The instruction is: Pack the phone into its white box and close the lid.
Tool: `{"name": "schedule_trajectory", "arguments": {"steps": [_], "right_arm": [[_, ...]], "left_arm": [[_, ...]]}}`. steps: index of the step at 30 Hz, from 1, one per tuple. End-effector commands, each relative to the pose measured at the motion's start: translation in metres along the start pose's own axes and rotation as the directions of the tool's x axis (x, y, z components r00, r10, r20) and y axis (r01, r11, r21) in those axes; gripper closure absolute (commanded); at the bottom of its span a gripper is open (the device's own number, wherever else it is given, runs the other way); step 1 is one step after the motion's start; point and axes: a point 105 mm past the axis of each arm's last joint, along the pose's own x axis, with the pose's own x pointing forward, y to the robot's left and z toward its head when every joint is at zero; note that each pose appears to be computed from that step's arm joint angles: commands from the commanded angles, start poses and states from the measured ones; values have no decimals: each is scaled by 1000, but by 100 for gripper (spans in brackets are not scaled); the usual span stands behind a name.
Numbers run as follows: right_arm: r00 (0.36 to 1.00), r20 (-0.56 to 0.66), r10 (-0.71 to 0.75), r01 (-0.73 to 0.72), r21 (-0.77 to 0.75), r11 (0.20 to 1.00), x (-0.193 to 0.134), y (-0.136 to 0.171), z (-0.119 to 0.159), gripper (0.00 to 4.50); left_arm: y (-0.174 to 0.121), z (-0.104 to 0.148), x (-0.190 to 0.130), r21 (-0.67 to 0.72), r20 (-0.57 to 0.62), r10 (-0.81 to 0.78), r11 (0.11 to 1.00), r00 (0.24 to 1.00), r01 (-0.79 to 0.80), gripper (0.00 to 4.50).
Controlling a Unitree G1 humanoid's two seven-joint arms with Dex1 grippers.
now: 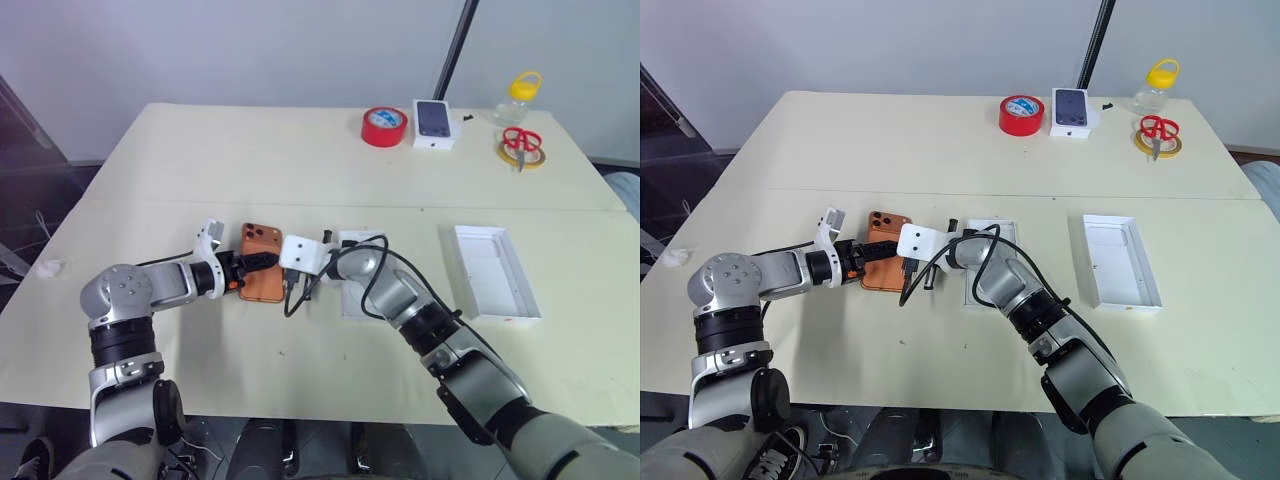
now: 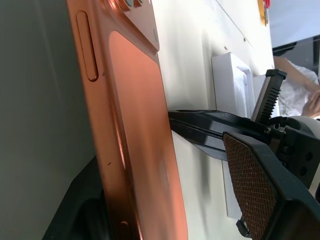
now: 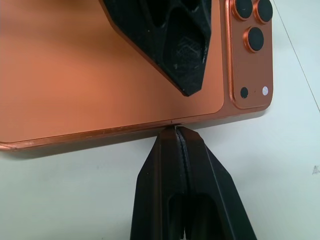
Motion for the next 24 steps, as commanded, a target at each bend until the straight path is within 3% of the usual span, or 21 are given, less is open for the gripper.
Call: {"name": "schedule_trajectory", "arguments": {"steps": [1, 4, 7, 14, 16, 18, 22, 24], "right_arm": [[999, -14, 30, -31, -14, 999, 1, 6, -3, 446], [999, -19, 30, -31, -12, 999, 1, 6, -5, 450], [999, -19, 29, -29, -11, 1000, 1, 6, -5, 450], [1000, -23, 19, -19, -15, 1000, 0, 5, -7, 450], [1000, -18, 15, -16, -18, 1000, -1, 5, -5, 450], [1000, -1, 8, -8, -14, 1000, -3, 3, -1, 450], [981, 191, -26, 3, 120, 993, -16, -7, 29, 450], [949, 314, 9, -97, 265, 959, -30, -6, 38, 450]], "left_arm": [[13, -15, -2, -61, -55, 18, 998, 998, -22, 153], [17, -15, -5, -80, -49, 19, 997, 999, -23, 243], [17, -14, -6, -85, -51, 16, 996, 999, -21, 391], [17, -15, -7, -102, -59, 4, 995, 998, -10, 391], [18, -15, -7, -125, -49, 1, 992, 999, -7, 435], [17, -16, -6, -138, -43, -15, 990, 999, 9, 445], [-4, -8, -11, -126, 23, -159, 979, 987, 161, 445], [-16, -1, -15, -93, 76, -228, 968, 971, 235, 445]]}}
